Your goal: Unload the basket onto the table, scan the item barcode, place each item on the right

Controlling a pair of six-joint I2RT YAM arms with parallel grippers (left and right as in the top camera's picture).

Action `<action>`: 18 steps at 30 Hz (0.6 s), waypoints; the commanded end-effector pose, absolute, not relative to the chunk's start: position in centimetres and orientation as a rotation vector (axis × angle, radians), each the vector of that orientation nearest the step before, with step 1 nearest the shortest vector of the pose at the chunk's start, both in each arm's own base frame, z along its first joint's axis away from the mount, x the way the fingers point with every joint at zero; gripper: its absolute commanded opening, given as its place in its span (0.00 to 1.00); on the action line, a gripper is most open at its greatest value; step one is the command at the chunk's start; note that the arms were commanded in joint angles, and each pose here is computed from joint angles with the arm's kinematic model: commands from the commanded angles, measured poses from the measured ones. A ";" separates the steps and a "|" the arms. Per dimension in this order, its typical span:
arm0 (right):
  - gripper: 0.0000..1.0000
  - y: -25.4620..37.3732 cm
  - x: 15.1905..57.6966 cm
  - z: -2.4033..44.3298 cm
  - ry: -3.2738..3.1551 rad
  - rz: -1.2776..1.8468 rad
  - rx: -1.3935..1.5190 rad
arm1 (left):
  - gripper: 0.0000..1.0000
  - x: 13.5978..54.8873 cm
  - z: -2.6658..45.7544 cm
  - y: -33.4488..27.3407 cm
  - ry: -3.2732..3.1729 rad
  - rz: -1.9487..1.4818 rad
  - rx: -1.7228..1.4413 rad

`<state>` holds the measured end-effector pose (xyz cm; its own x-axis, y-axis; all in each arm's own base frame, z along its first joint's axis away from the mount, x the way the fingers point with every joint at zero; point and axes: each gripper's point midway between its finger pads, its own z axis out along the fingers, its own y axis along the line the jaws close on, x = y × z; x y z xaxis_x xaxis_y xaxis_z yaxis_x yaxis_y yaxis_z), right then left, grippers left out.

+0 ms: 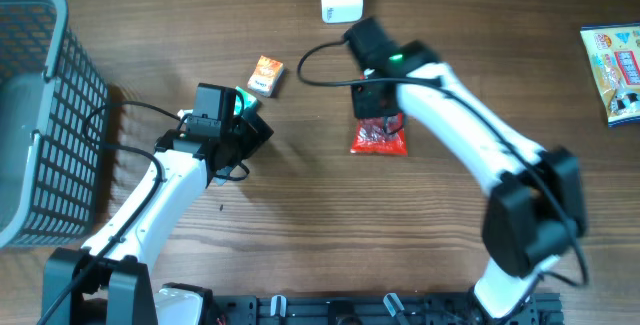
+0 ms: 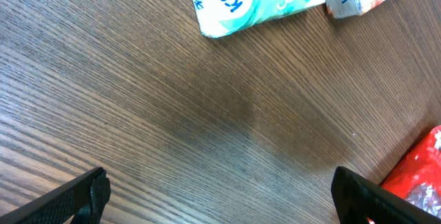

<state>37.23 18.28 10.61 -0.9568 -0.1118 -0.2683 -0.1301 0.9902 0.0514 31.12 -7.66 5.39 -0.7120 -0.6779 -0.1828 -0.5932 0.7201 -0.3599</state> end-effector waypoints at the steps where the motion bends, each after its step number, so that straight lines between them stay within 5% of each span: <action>1: 0.04 21.4 36.4 15.4 2.813 0.672 -0.279 | 1.00 31.2 5.5 -7.6 2.620 -0.397 -0.988; 3: 0.04 21.1 36.3 15.7 2.800 0.783 -0.304 | 1.00 31.2 5.5 -7.6 2.620 -0.397 -0.987; 5: 0.11 18.2 36.9 13.6 2.846 0.542 -0.237 | 1.00 31.2 5.5 -7.6 2.620 -0.397 -0.987; 7: 0.71 14.9 36.8 10.8 2.900 0.267 -0.083 | 1.00 31.2 5.5 -7.6 2.620 -0.397 -0.987; 9: 1.00 14.5 36.0 8.4 2.929 0.252 -0.047 | 1.00 31.2 5.5 -7.6 2.620 -0.397 -0.987; 18: 1.00 18.0 37.1 8.4 2.854 0.459 -0.120 | 1.00 31.2 5.5 -7.6 2.620 -0.397 -0.988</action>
<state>37.43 17.39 8.95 -0.9659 -0.0009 -0.2590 -0.0846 0.9462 0.3122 31.18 -7.67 5.42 -0.7116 -0.6780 -0.1843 -0.5923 0.7199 -0.3618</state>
